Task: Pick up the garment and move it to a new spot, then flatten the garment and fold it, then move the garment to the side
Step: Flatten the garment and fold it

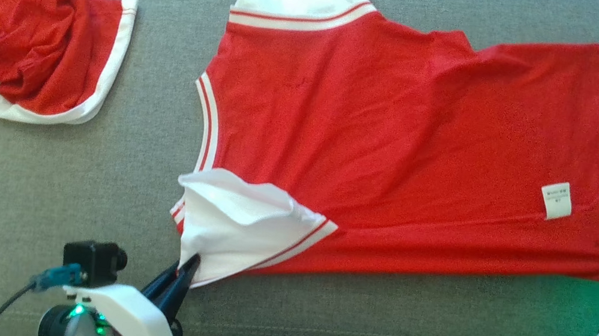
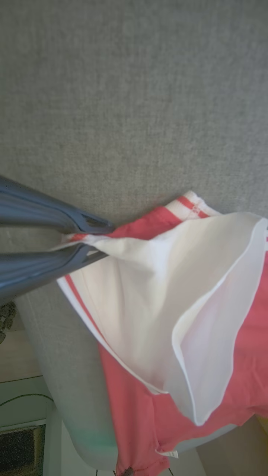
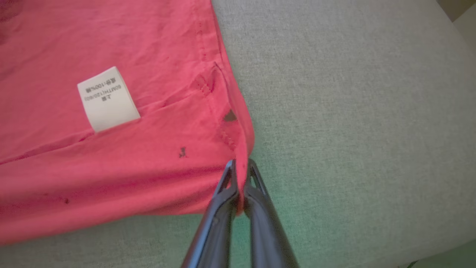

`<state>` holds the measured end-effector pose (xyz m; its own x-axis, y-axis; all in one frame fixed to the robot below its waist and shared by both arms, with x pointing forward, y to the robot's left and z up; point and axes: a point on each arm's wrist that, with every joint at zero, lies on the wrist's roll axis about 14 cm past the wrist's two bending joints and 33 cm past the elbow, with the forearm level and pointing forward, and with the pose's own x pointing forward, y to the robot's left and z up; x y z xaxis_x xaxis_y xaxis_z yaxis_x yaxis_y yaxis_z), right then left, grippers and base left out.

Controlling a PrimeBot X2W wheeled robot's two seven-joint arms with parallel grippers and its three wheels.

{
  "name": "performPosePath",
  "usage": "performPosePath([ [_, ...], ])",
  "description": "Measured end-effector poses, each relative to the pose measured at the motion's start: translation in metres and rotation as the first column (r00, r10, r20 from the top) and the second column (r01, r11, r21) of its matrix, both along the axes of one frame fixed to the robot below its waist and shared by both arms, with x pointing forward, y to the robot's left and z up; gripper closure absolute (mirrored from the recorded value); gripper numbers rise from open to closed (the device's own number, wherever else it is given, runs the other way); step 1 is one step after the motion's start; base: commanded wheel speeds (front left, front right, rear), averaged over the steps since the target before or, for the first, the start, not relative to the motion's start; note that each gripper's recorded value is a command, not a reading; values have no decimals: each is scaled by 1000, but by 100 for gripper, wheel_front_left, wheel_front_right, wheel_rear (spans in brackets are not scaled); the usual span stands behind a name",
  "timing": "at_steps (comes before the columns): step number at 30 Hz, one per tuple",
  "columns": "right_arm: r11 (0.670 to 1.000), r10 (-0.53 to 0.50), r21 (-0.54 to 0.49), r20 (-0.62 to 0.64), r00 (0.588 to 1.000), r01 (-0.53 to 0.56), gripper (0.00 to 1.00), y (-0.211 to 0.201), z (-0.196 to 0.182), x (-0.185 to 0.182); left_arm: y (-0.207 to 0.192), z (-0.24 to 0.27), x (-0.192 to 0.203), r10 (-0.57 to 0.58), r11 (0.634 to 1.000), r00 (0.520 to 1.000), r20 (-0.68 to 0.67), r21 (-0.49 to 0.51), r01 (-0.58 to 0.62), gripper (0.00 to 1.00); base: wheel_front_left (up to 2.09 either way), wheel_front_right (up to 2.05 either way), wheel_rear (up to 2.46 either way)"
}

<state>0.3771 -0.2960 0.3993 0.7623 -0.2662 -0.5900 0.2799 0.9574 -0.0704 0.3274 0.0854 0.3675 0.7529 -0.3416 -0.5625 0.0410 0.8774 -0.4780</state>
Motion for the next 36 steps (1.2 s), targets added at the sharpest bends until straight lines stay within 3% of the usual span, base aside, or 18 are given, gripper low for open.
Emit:
performPosePath([
  [1,1000,-7,-1,-15,1000,7,100,-2,-2,-5,-1,-2,-7,-8,1000,1000,-26,4,8,100,0,0,0],
  [2,1000,-9,-3,-20,1000,9,94,-3,-3,-7,0,-3,-9,-9,1000,999,-38,9,10,78,0,0,0],
  [3,1000,-10,-4,-24,1000,10,94,-3,-3,-9,0,-3,-10,-9,1000,999,-42,13,10,78,0,0,0],
  [4,1000,-14,-4,-22,1000,14,56,-4,-3,-10,0,-3,-9,-7,1000,999,-45,17,8,55,0,0,0],
  [5,1000,-18,-4,-15,1000,18,0,-5,-1,-10,2,-1,-8,-1,1000,999,-42,23,2,0,0,0,0],
  [12,997,-37,-59,132,991,45,0,-19,42,-9,16,15,-6,23,997,1000,2,70,-23,0,0,0,0],
  [16,995,-17,-91,269,963,43,0,-19,79,-6,35,40,7,24,991,994,102,130,-38,0,0,0,0],
  [21,999,33,-50,373,927,-15,0,2,91,7,47,98,72,-29,983,946,324,183,-33,0,0,0,0],
  [25,997,75,-44,393,916,-63,0,18,83,21,26,140,137,-163,975,876,454,212,71,0,0,0,0],
  [29,995,104,-36,407,908,-97,0,29,77,38,6,142,187,-301,942,851,430,272,196,0,0,0,0],
  [36,992,119,-15,383,916,-123,0,38,56,50,-2,103,249,-425,875,872,242,356,328,0,0,0,0],
])
